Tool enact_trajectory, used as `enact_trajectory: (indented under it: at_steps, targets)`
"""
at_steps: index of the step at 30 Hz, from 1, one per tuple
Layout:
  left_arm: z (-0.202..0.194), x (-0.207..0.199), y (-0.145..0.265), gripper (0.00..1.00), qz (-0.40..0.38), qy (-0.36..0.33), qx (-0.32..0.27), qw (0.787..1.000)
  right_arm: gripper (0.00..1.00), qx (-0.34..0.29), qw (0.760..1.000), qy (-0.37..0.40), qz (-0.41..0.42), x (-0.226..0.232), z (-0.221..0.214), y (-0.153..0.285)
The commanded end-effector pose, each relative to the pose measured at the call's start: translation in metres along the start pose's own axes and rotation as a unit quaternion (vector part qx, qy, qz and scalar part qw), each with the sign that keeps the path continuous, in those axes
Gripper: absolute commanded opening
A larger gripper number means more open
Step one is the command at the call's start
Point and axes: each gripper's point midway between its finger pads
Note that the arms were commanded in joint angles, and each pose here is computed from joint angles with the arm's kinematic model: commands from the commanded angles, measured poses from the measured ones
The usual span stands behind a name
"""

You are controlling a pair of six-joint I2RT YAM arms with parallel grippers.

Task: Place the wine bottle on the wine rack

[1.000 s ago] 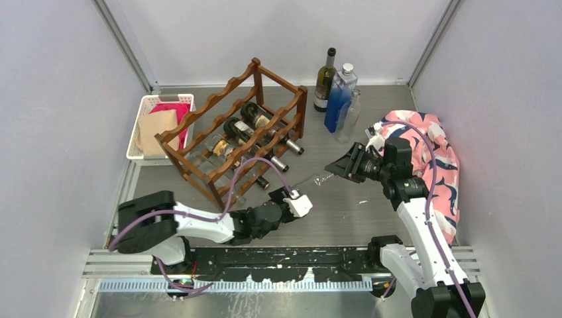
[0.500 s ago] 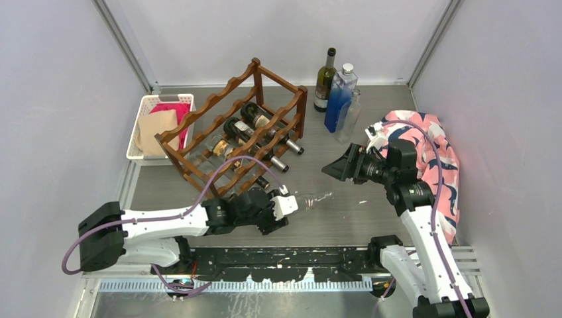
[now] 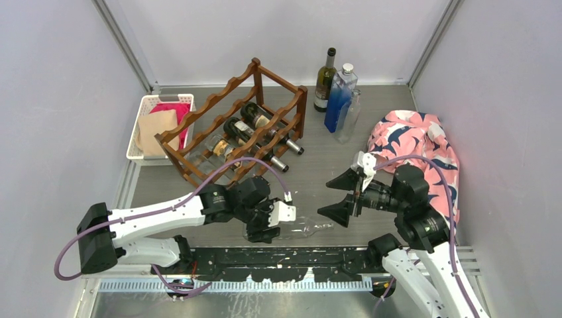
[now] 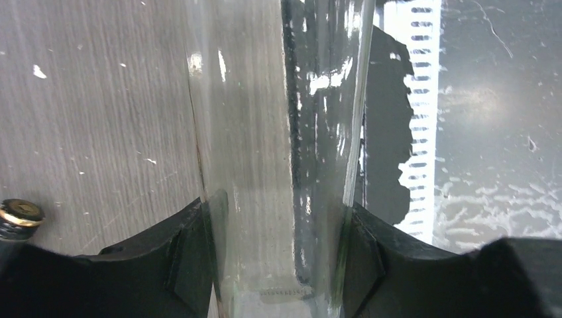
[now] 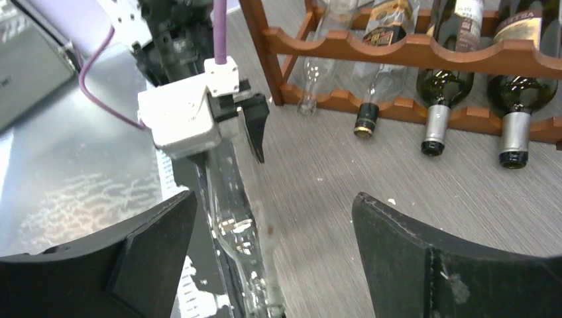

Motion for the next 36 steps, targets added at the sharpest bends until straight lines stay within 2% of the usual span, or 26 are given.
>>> enact_trajectory:
  at_steps: [1, 11, 14, 22, 27, 31, 36]
  targets:
    - [0.020, -0.010, 0.015, 0.00, -0.042, -0.024, -0.031, 0.998, 0.92, 0.028, 0.997, 0.058, 0.041, 0.008, -0.008, -0.002]
    - [0.030, -0.008, 0.021, 0.00, -0.042, -0.014, -0.038, 0.998, 0.92, 0.117, 0.991, 0.042, 0.050, 0.004, -0.049, -0.022]
    - [0.032, -0.007, 0.022, 0.00, -0.039, -0.011, -0.041, 0.998, 0.99, 0.146, 0.986, 0.053, 0.056, 0.005, -0.062, -0.029]
    - [0.033, -0.005, 0.023, 0.00, -0.038, 0.003, -0.035, 0.999, 1.00, 0.193, 0.975, 0.068, 0.092, 0.021, -0.081, -0.051]
    - [0.037, -0.005, 0.026, 0.00, -0.040, 0.001, -0.046, 0.998, 1.00, 0.209, 0.970, 0.092, 0.088, 0.022, -0.092, -0.060]
    - [0.041, -0.008, 0.027, 0.00, -0.046, -0.002, -0.057, 0.997, 1.00, 0.190, 0.971, 0.106, 0.096, 0.026, -0.087, -0.065]
    - [0.042, -0.009, 0.029, 0.00, -0.049, -0.005, -0.063, 0.997, 0.91, 0.179, 0.972, 0.114, 0.103, 0.028, -0.083, -0.066]
Point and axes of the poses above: each gripper's point midway between its finger pads, its own y axis back along the fingers, its own x axis along the line the jaws close on, z = x × y, and after that the axes turned 1 degree about -y, right-handed
